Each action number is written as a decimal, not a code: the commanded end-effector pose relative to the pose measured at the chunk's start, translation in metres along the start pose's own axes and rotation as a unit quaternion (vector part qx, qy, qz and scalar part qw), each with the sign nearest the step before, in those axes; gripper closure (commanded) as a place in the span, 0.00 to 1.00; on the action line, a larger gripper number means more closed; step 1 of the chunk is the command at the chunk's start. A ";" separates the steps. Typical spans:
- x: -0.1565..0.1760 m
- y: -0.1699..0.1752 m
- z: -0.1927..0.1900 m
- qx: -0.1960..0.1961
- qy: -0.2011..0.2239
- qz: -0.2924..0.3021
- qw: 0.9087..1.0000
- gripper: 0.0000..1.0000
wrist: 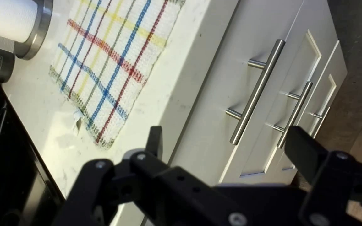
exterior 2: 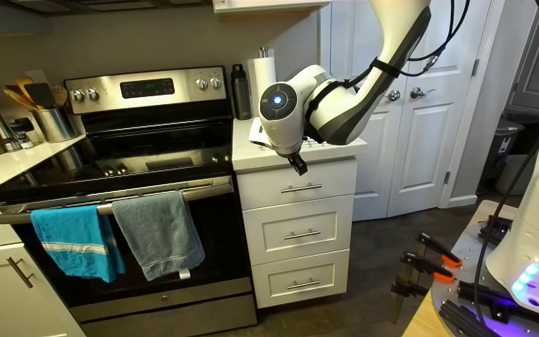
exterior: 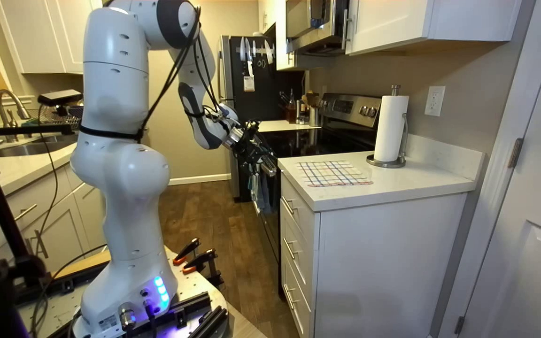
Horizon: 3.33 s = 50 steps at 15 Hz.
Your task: Pull open in the top drawer of the white chest of drawers
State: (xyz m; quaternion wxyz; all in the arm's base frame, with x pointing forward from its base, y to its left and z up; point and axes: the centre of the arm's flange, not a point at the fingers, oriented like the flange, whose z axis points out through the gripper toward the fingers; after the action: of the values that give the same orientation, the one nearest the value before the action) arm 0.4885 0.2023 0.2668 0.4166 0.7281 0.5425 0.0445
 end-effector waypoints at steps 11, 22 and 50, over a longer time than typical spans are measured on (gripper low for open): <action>0.047 -0.046 0.079 0.081 0.045 -0.026 0.995 0.00; 0.065 -0.059 0.126 0.093 0.040 -0.029 0.994 0.00; 0.074 -0.057 0.153 0.240 0.005 0.099 0.966 0.00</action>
State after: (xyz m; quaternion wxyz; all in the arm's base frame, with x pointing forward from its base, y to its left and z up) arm 0.5799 0.1728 0.1174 0.2401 0.8473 0.4734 -0.0213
